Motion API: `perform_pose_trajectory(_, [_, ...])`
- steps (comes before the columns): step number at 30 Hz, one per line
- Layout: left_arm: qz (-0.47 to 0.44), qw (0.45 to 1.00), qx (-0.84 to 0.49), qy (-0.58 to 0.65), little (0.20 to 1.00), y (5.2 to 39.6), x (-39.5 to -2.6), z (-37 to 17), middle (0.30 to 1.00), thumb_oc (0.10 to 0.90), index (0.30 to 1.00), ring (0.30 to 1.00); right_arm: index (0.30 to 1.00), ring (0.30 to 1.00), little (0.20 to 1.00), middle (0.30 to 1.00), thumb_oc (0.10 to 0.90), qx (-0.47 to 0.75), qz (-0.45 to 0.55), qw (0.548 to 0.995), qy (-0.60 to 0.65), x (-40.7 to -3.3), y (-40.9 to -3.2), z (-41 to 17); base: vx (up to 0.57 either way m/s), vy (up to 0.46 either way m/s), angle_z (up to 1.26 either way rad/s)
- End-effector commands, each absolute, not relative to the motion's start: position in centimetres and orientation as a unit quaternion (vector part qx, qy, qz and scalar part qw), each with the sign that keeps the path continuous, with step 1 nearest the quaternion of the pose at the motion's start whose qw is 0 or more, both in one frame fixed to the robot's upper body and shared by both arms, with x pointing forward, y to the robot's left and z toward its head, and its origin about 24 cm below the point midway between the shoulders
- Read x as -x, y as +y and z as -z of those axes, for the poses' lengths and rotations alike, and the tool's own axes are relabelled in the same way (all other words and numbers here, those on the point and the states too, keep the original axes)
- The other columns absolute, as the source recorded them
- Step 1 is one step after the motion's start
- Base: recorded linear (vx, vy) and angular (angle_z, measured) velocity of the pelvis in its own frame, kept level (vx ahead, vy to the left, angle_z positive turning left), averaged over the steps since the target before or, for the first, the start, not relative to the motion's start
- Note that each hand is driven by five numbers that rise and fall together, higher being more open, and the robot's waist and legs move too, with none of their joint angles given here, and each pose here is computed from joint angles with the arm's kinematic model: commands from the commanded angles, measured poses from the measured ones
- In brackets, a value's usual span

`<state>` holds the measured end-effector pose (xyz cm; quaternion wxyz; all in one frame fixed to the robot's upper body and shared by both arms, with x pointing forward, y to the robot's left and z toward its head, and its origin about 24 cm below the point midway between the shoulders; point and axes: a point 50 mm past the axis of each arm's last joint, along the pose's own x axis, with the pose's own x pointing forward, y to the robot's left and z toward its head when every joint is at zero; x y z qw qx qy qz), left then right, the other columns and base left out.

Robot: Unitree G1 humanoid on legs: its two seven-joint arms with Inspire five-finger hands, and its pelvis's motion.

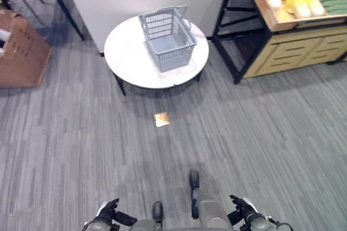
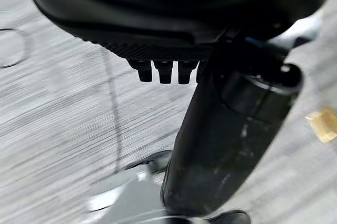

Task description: Get the vegetables into the basket

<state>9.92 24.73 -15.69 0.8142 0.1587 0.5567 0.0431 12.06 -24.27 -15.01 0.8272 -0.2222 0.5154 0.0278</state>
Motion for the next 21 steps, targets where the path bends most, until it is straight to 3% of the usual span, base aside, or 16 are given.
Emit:
perform_pose_trajectory(1, [-0.043, 0.823, -0.163, 0.542, 1.000, 25.2, -10.9, 15.3, 1.000, 0.900, 1.000, 1.000, 1.000, 1.000, 1.000, 1.000, 0.900, 0.216, -0.007, 0.841, 0.497, -12.9, -25.4, 14.3, 0.15, -0.140, 0.20])
perform_pose_trajectory(9, [-0.041, 0.838, -0.155, 0.522, 1.000, 24.6, -12.4, 15.0, 1.000, 0.900, 1.000, 1.000, 1.000, 1.000, 1.000, 1.000, 0.900, 0.224, 0.038, 0.815, 0.534, -10.5, -28.1, 14.3, 0.16, -0.128, 0.09])
perform_pose_trajectory(15, [-0.029, 0.836, -0.175, 0.520, 1.000, 24.6, -12.0, 15.0, 1.000, 0.900, 1.000, 1.000, 1.000, 1.000, 1.000, 1.000, 0.900, 0.236, 0.035, 0.801, 0.549, -9.3, -28.3, 14.6, 0.34, 0.099, 0.02])
perform_pose_trajectory(16, [-0.089, 0.843, -0.203, 0.490, 1.000, 28.7, -17.5, 11.8, 1.000, 0.900, 1.000, 1.000, 1.000, 1.000, 1.000, 1.000, 0.900, 0.249, 0.004, 0.791, 0.558, -9.4, -28.3, 14.6, 0.48, 0.230, -0.47])
perform_pose_trajectory(19, [-0.063, 0.809, -0.185, 0.555, 1.000, 26.4, -10.5, 15.1, 1.000, 0.900, 1.000, 1.000, 1.000, 1.000, 1.000, 1.000, 0.900, 0.232, 0.006, 0.786, 0.573, -7.9, -27.0, 15.4, 0.39, 0.215, -1.07])
perform_pose_trajectory(21, [-0.052, 0.811, -0.180, 0.555, 1.000, 25.8, -10.2, 15.3, 1.000, 0.900, 1.000, 1.000, 1.000, 1.000, 1.000, 1.000, 0.900, 0.230, 0.002, 0.788, 0.571, -8.0, -26.7, 15.5, 0.21, 0.150, -0.76])
